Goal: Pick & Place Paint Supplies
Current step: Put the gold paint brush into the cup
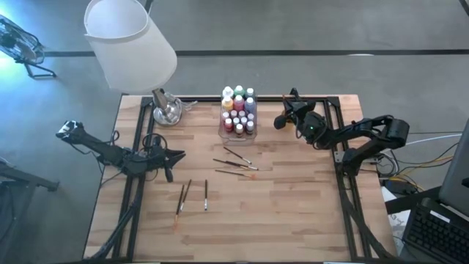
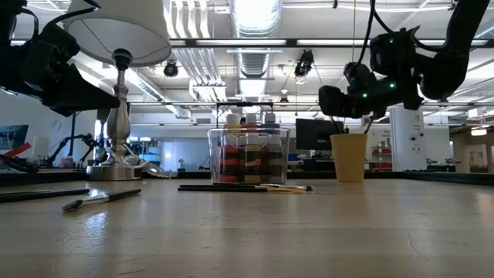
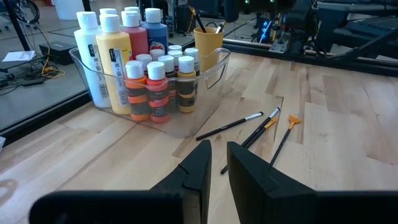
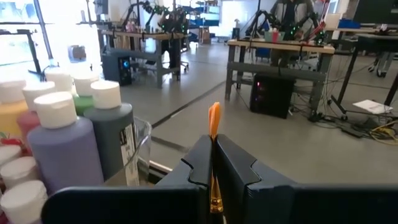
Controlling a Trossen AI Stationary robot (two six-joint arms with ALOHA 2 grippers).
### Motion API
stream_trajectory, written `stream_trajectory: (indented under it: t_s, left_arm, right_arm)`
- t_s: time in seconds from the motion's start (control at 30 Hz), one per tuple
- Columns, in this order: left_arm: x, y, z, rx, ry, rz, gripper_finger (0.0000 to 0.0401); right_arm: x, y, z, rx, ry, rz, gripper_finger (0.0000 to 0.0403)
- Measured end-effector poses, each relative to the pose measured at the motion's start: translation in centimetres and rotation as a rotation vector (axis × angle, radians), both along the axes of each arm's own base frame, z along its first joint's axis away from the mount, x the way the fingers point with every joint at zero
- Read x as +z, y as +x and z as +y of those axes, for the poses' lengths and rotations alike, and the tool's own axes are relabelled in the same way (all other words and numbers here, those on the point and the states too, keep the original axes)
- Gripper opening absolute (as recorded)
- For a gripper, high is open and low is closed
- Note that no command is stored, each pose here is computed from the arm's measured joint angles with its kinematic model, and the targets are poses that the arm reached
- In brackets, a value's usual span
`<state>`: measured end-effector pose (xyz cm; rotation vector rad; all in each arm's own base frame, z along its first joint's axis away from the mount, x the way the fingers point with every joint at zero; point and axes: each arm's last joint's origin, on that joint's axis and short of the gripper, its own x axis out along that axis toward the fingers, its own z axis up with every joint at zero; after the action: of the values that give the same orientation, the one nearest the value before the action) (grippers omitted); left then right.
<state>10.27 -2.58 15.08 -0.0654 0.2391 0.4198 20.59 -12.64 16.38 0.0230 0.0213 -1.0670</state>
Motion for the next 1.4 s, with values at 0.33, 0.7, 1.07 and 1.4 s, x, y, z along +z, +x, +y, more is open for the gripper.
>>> stream_trajectory:
  t_s: [0.33, 0.7, 1.07, 1.4]
  left_arm:
    - [0.0, 0.0, 0.0, 0.0, 0.0, 0.0, 0.0056]
    - [0.0, 0.0, 0.0, 0.0, 0.0, 0.0, 0.0057]
    - [0.0, 0.0, 0.0, 0.0, 0.0, 0.0, 0.0057]
    - [0.0, 0.0, 0.0, 0.0, 0.0, 0.0, 0.0057]
  right_arm:
    - [-0.5, 0.0, 0.0, -0.003, 0.032, 0.027, 0.0008]
    - [-1.1, -0.1, 0.0, -0.008, 0.08, 0.06, 0.0029]
    - [0.1, 0.8, -0.4, -0.006, 0.059, 0.024, 0.012]
    - [5.0, 1.9, -0.2, 0.031, -0.087, -0.044, 0.018]
